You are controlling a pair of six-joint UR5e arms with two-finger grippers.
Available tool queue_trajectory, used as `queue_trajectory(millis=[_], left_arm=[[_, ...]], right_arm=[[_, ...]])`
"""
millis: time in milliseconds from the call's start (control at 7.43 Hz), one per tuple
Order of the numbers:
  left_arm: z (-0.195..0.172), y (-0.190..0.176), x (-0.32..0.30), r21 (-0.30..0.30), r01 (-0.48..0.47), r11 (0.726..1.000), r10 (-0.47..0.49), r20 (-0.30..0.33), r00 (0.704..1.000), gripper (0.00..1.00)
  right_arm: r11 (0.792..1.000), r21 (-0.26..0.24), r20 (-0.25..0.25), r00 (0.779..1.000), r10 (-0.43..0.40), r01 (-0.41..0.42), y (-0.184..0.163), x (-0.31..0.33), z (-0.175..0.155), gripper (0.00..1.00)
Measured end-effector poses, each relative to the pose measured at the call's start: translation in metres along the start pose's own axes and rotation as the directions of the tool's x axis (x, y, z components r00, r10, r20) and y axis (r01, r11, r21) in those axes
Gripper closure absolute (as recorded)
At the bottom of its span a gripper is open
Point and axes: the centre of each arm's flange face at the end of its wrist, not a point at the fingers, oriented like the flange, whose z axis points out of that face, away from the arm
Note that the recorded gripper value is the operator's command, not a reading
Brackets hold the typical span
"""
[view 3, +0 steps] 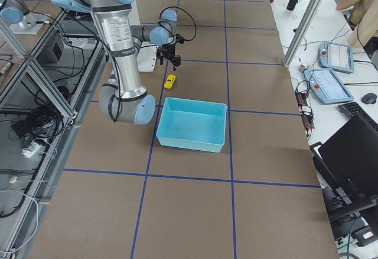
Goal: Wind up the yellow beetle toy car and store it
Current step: 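Lower the right gripper around the yellow car and close it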
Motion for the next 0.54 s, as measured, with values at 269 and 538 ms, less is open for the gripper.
queue_trajectory(millis=[269, 538], left_arm=[[0.002, 0.0, -0.001, -0.01, 0.009, 1.0, -0.009, -0.009, 1.0, 0.0], [0.004, 0.003, -0.003, -0.015, 0.014, 1.0, -0.014, -0.014, 1.0, 0.0]], right_arm=[[0.999, 0.044, -0.007, 1.0, -0.021, 0.021, -0.001, -0.002, 0.019, 0.0], [0.997, 0.06, -0.054, 0.997, -0.051, 0.054, -0.001, -0.016, 0.026, 0.0]])
